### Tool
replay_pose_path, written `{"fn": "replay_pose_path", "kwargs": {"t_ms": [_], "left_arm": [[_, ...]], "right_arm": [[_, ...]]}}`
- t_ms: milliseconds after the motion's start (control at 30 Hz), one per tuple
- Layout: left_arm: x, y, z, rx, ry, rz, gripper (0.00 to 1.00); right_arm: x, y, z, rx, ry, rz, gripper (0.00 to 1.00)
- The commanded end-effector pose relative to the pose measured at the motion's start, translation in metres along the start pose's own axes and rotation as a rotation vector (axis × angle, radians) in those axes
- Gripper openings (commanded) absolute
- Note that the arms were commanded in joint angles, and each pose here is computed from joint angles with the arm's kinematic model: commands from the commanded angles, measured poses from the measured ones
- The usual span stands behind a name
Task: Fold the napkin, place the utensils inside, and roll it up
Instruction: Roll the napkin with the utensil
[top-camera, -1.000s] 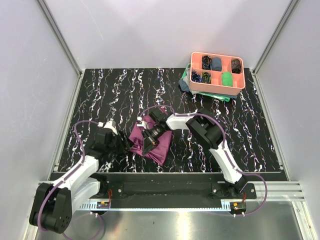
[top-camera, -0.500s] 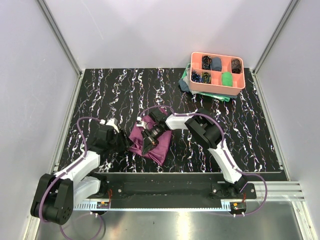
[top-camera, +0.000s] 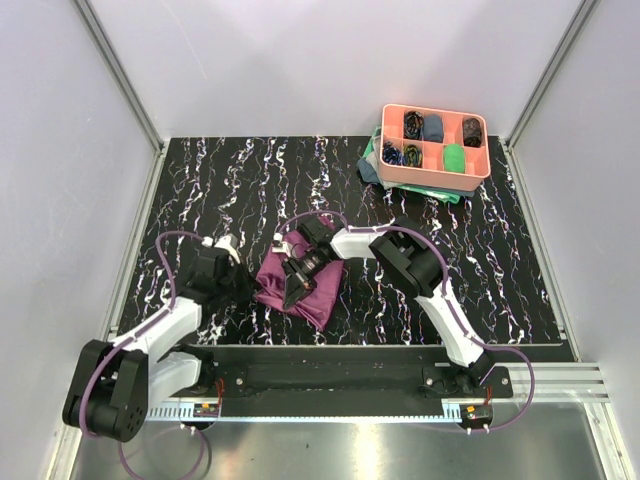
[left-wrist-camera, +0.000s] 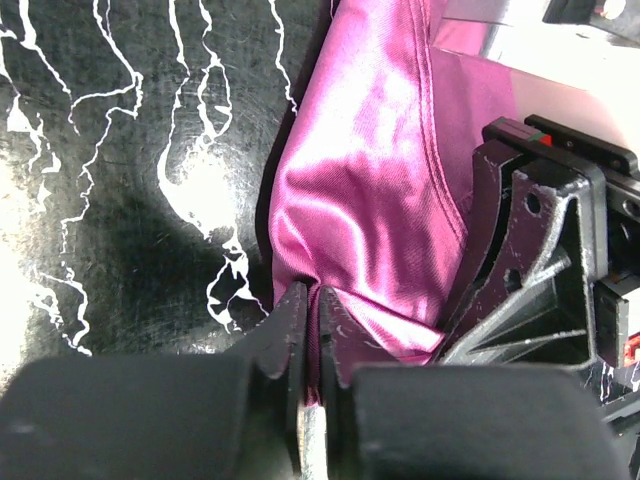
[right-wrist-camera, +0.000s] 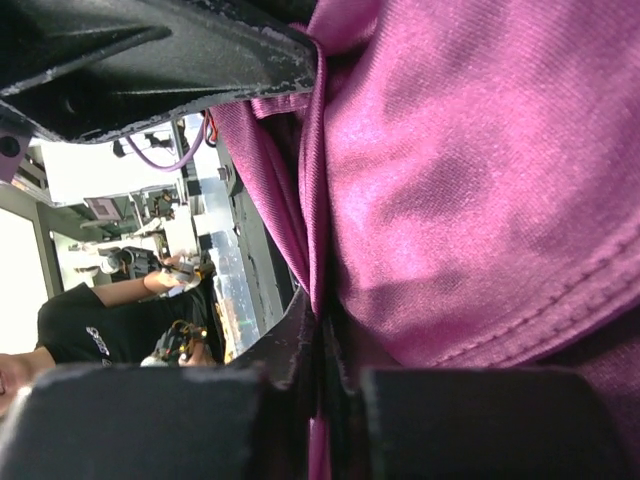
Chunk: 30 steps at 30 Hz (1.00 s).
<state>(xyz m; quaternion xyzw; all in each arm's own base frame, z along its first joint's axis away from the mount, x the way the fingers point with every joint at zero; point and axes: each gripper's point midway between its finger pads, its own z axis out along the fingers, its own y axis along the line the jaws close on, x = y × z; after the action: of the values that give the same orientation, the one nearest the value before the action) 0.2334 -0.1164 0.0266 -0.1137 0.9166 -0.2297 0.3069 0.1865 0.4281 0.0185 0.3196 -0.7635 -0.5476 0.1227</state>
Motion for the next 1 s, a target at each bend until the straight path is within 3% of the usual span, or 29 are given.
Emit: {"fn": "replay_pose_path", "kwargs": {"t_ms": [0,133,167,267,433,600,800,967], "left_arm": [[-0.004,0.001,0.002,-0.024,0.022,0.003,0.00],[0.002,0.001,0.003,-0.035,0.073,-0.013,0.00],[0.002,-0.001,0.003,-0.032,0.086,-0.019,0.00],[0.001,-0.003,0.001,-0.045,0.108,-0.026,0.00],[-0.005,-0.008,-0.003,-0.049,0.124,-0.022,0.00],[-0.008,-0.013,-0.005,-0.038,0.142,-0.013,0.00],[-0.006,-0.014,-0.005,-0.033,0.148,-0.015,0.00],[-0.007,-0.014,-0.006,-0.032,0.142,-0.012,0.00]], "right_arm": [[-0.018,0.025,-0.017,0.044,-0.058,-0.074,0.14],[-0.026,0.054,-0.038,0.119,-0.126,-0.183,0.41],[-0.023,0.052,-0.041,0.148,-0.133,-0.205,0.53],[-0.016,0.056,-0.058,0.276,-0.184,-0.311,0.67],[-0.006,0.054,-0.087,0.519,-0.290,-0.465,0.73],[0.003,0.052,-0.089,0.689,-0.374,-0.607,0.77],[0.001,0.054,-0.077,0.835,-0.385,-0.755,0.83],[-0.004,0.060,-0.068,0.836,-0.400,-0.846,0.97]]}}
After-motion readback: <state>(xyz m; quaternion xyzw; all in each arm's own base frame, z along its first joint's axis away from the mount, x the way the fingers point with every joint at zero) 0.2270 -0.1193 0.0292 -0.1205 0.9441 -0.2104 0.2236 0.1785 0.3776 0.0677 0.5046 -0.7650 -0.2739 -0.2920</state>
